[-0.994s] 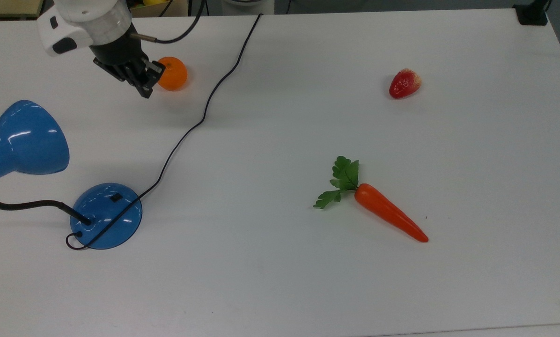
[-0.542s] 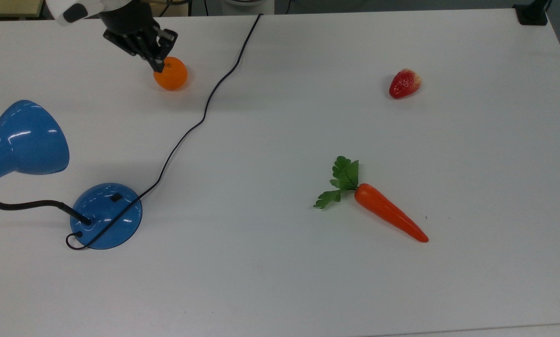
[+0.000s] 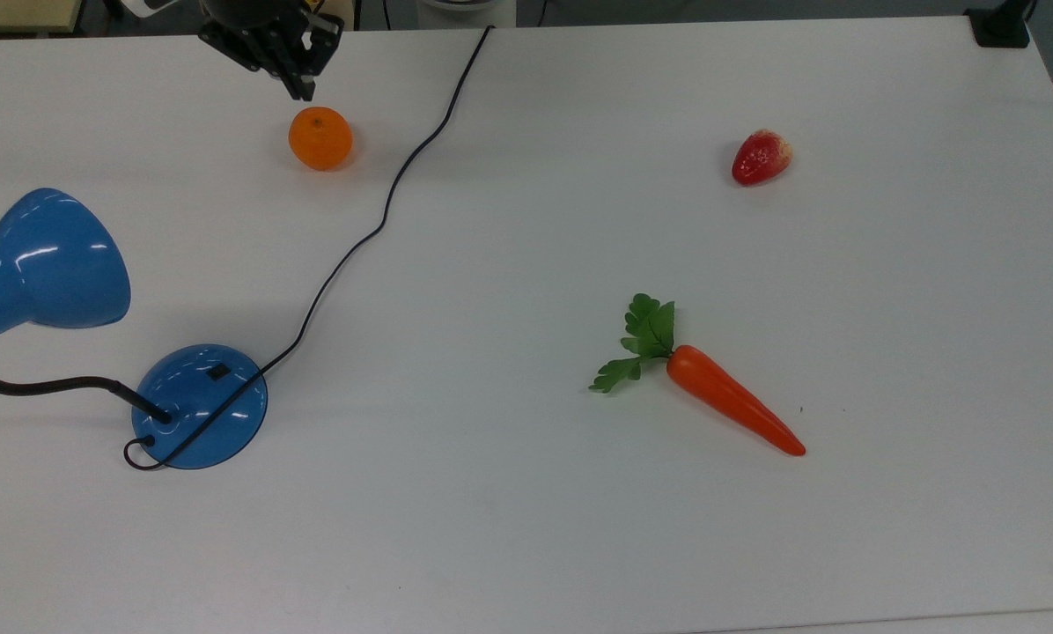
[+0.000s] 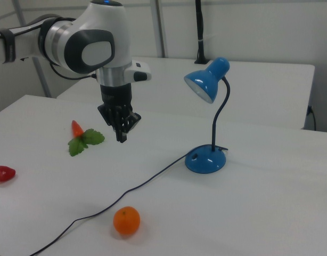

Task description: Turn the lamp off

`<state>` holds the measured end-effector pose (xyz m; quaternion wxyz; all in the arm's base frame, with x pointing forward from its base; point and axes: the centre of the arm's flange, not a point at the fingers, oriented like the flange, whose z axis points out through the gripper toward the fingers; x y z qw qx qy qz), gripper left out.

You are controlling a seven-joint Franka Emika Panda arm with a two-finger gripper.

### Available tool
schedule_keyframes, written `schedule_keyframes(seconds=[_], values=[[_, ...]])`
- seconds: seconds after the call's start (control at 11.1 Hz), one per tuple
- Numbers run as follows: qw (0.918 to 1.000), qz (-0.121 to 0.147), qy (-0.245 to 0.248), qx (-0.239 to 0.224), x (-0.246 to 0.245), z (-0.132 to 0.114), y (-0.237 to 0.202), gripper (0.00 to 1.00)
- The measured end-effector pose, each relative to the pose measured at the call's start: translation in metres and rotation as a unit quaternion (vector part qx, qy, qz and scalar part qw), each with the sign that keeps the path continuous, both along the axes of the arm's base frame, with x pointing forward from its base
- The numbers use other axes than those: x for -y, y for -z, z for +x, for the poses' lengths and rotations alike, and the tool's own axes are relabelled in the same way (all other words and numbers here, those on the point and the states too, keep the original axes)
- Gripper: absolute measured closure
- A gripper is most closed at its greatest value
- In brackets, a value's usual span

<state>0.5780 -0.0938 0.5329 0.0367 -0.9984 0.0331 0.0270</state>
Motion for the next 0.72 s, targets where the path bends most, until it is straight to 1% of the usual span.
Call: schedule_keyframes(seconds=[0.09, 0.18, 0.27, 0.36, 0.45, 0.54, 0.63, 0.72], values=[[0.9997, -0.010, -0.020, -0.001, 0.003, -0.005, -0.002, 0.89], [0.9990, -0.027, -0.037, -0.004, 0.005, -0.007, -0.003, 0.86], [0.9976, -0.046, -0.051, -0.009, 0.003, -0.008, -0.002, 0.85], [0.9963, -0.060, -0.060, -0.013, -0.002, -0.008, -0.001, 0.80], [0.9958, -0.064, -0.063, -0.015, -0.004, -0.007, 0.000, 0.76], [0.9957, -0.067, -0.063, -0.016, -0.002, -0.008, 0.000, 0.69], [0.9959, -0.067, -0.059, -0.016, 0.003, -0.009, 0.000, 0.57], [0.9962, -0.067, -0.054, -0.016, 0.008, -0.010, -0.001, 0.42]])
